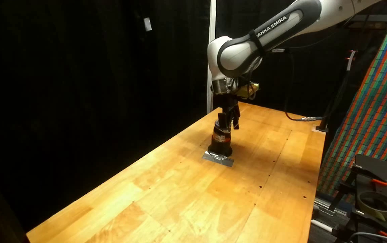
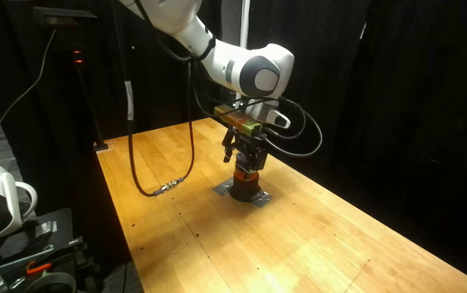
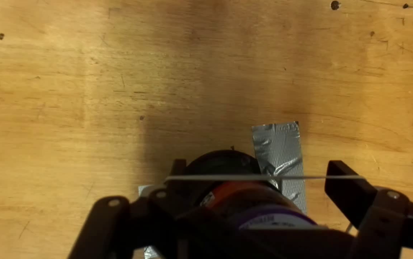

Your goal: Put the rubber band around the jar.

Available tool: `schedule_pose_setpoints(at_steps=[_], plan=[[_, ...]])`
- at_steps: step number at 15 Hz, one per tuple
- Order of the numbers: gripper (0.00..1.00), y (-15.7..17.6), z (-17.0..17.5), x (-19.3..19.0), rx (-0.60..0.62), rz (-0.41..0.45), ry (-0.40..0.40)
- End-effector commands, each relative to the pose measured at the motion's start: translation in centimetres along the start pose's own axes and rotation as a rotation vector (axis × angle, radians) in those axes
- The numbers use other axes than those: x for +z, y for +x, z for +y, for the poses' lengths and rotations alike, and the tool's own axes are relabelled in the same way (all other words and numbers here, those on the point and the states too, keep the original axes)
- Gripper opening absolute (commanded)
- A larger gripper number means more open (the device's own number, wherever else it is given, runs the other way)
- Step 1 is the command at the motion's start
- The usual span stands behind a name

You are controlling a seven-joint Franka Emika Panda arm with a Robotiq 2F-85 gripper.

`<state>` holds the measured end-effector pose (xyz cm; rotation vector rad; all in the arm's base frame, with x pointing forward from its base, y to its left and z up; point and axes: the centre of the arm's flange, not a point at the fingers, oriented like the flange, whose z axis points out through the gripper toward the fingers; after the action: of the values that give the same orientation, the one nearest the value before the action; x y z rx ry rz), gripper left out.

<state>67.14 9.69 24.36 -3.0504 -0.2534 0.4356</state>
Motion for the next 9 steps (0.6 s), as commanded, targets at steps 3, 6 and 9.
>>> schedule_pose_setpoints(at_steps=[3,6,9], plan=[[1.00,-9.0,-1.0,1.8,-0.008,0.145,-0.039],[0.94,-10.6,-1.4,2.2,-0.040,0.276,-0.072],[0.58,-12.7,-2.0,2.7,-0.069,0.389,-0.105]])
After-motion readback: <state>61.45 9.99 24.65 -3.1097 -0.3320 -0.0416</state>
